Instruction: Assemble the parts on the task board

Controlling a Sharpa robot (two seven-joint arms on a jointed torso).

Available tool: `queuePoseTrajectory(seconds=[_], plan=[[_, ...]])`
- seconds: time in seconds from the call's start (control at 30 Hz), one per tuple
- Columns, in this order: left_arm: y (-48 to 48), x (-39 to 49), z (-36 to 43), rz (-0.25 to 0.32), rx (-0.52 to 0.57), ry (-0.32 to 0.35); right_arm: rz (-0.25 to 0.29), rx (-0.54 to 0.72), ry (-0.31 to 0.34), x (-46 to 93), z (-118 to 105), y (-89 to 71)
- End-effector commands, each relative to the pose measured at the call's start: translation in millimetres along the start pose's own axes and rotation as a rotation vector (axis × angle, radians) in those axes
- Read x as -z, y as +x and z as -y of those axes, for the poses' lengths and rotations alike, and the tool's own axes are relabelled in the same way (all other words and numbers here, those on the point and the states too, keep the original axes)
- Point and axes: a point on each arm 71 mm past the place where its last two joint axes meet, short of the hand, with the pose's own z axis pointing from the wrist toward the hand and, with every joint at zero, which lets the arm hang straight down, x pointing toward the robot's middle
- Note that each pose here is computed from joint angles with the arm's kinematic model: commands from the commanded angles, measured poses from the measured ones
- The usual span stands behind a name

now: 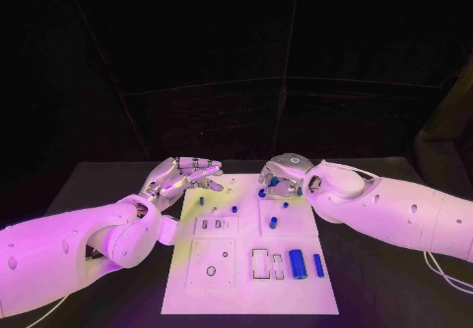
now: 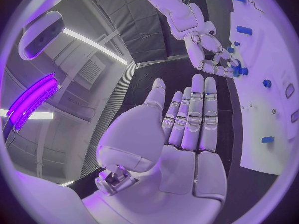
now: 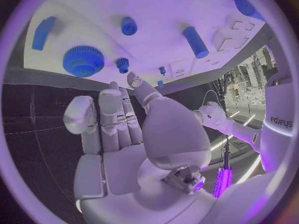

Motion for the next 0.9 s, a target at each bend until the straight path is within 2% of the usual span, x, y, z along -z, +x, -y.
queuePoseTrajectory(seconds=[0.03, 0.47, 0.9], plan=[[2.0, -0.3, 0.9, -0.022, 0.008, -0.001, -0.044, 0.029, 0.023, -2.4, 1, 1.4], [1.7, 0.4, 1.1, -0.021, 0.009, -0.003, -0.127, 0.038, 0.042, -10.1, 1, 8.0], [0.0, 0.4, 0.9, -0.019, 0.007, -0.004, -0.136, 0.035, 0.030, -14.7, -2, 9.3]])
